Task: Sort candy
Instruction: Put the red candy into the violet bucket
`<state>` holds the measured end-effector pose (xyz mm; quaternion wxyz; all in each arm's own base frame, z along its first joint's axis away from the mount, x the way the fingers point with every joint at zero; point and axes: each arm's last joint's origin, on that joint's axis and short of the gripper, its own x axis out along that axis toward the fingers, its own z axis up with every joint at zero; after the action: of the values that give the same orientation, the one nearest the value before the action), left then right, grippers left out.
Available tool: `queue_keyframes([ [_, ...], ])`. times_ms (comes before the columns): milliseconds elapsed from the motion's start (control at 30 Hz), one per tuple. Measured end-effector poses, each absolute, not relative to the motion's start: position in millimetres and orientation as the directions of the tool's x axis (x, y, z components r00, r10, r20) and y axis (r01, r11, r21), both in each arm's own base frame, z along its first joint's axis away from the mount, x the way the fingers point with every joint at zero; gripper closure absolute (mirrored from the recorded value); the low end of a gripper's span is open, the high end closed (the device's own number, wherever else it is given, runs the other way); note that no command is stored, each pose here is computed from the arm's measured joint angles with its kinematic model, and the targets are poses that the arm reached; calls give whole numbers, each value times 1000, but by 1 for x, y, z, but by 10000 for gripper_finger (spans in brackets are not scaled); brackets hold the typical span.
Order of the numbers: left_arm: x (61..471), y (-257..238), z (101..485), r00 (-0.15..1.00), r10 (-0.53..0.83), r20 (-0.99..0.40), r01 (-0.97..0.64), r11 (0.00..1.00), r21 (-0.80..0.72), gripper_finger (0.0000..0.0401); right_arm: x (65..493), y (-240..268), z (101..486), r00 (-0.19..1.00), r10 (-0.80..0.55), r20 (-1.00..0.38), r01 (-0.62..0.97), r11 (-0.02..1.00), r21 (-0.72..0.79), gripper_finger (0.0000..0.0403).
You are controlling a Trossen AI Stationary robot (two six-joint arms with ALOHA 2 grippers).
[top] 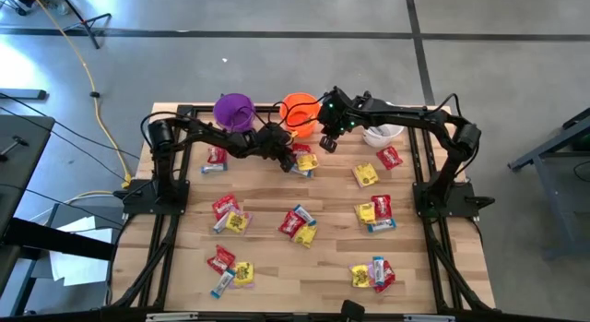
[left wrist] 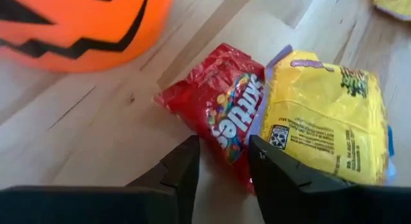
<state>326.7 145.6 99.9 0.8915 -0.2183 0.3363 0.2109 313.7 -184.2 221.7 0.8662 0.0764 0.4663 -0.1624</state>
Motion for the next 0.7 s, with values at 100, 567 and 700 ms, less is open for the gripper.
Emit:
queue_keyframes([
  [100,330,144,95,690,232,-686,-508,830,-231,329,314,-184,222,512,-210,-833,352,936,-19,402],
  [567,324,127,133,665,311,-678,-427,904,-4,401,311,-182,224,499,-208,-841,348,937,-25,402],
  [700,314,120,167,674,343,-654,-413,909,51,401,305,-177,236,479,-258,-839,360,929,-80,402],
])
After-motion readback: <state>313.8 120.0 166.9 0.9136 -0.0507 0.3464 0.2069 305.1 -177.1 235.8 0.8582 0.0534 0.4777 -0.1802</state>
